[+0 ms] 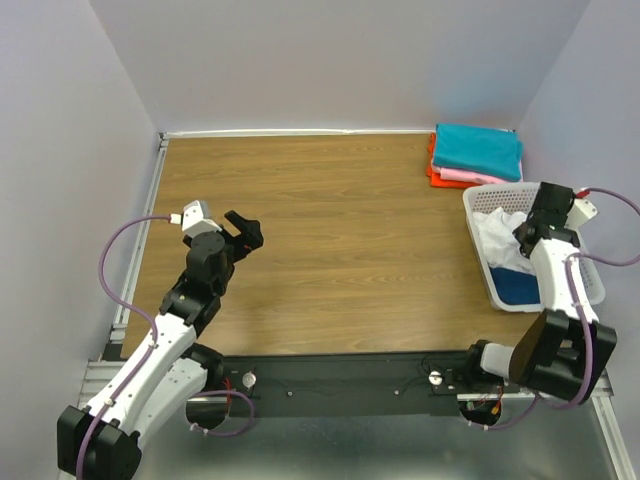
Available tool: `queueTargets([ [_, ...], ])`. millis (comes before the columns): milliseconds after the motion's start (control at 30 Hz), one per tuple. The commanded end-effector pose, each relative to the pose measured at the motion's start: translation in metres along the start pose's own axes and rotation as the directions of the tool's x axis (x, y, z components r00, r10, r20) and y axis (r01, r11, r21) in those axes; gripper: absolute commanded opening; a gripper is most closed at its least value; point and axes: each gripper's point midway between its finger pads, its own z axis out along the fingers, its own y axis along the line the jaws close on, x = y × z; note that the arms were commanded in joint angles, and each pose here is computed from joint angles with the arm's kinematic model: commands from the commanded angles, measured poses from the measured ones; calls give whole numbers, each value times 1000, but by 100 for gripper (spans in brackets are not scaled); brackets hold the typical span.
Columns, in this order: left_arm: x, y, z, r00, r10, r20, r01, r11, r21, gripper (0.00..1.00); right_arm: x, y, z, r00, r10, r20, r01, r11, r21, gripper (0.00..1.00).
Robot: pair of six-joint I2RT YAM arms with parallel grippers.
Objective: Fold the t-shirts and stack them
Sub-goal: Grab the tshirt from the pile, then move the tshirt to the center of the board
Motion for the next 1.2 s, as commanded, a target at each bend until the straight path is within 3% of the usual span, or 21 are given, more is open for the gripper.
queueTargets([
  [0,-9,-6,-2,1000,-8,20,8,1000,21,98,-65,37,-59,989,48,137,-14,971,-240,1],
  [233,-11,5,-3,999,-33,35,35,998,-47,98,-136,66,-160,940,87,331,94,866,-492,1],
  [333,-15,4,-4,999,-30,39,32,998,-48,98,-150,79,-186,930,101,353,127,814,-567,1],
  [433,-17,6,-5,998,-30,48,33,998,-56,98,-164,108,-222,930,85,359,202,697,-688,1],
  [467,-17,6,-5,998,-30,48,33,998,-56,98,-172,119,-245,924,82,373,243,628,-739,1],
  [600,-17,7,-6,998,-28,50,31,998,-59,98,-189,140,-294,909,81,410,327,472,-818,1],
  [733,-17,6,-7,998,-28,48,30,998,-54,98,-208,154,-334,895,102,434,376,353,-857,1],
  [900,-17,6,-6,999,-23,46,26,998,-52,98,-213,168,-387,895,121,430,414,137,-900,1],
  [1167,-18,1,-6,999,-23,41,25,999,-36,98,-222,176,-447,894,169,415,434,-96,-896,1],
])
